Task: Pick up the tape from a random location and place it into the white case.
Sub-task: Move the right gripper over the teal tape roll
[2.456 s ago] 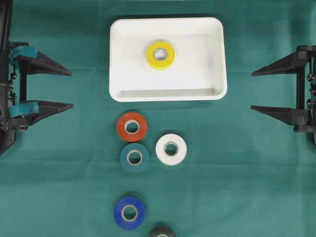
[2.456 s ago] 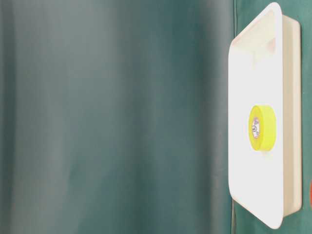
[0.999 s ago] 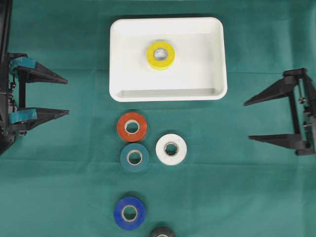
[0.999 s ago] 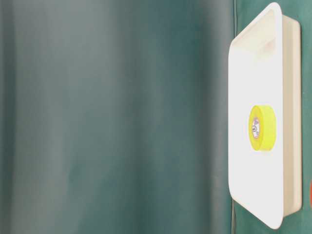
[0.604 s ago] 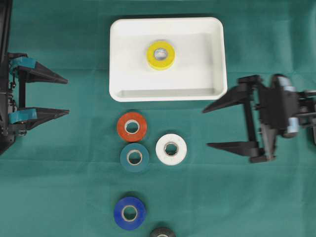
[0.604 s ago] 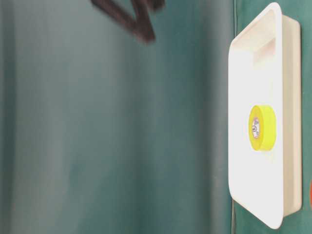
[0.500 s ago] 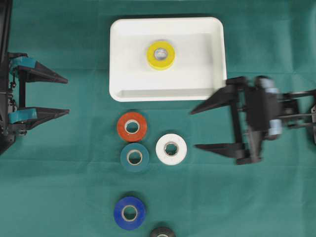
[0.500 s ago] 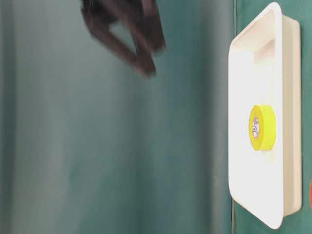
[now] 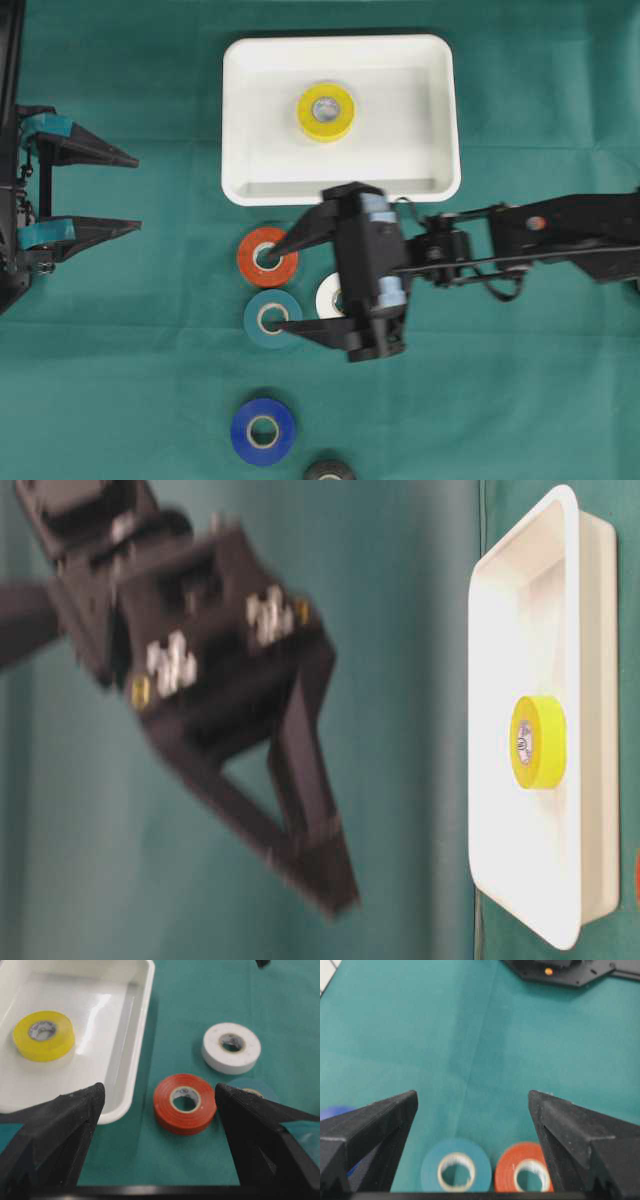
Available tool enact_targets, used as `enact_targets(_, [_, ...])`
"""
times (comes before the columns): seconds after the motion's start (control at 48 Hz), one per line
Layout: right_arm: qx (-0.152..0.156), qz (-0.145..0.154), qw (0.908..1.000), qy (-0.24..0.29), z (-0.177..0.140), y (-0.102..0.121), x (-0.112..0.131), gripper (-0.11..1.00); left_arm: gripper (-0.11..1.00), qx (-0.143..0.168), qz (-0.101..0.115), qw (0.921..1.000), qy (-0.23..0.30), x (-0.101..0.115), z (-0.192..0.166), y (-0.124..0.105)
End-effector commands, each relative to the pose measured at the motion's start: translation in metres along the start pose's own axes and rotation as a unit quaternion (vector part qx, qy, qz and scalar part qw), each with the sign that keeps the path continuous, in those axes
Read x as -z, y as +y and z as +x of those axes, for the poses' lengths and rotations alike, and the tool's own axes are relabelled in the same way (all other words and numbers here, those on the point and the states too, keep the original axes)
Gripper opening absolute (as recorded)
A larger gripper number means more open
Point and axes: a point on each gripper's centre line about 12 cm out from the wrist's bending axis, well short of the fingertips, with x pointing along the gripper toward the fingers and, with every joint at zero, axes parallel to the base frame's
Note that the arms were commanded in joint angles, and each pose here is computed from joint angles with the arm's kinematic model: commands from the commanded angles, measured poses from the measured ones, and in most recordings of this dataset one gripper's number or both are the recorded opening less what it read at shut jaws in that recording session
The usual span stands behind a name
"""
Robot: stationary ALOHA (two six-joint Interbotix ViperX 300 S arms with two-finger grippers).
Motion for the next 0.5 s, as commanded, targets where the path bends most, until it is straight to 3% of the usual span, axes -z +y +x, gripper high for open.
enact_targets(0.0, [-0.002, -0.002, 0.9998, -0.019, 0.004, 0.003, -0.024, 0.91, 0.91, 0.001, 0.000, 1.0000, -0.009, -0.007, 0.001, 0.000])
enact_targets(0.479, [-0.002, -0.001, 1.0000, 0.005, 0.020, 0.005, -0.025, 0.91, 0.91, 0.000, 0.001, 0.9999, -0.011, -0.007, 0.000, 0.000])
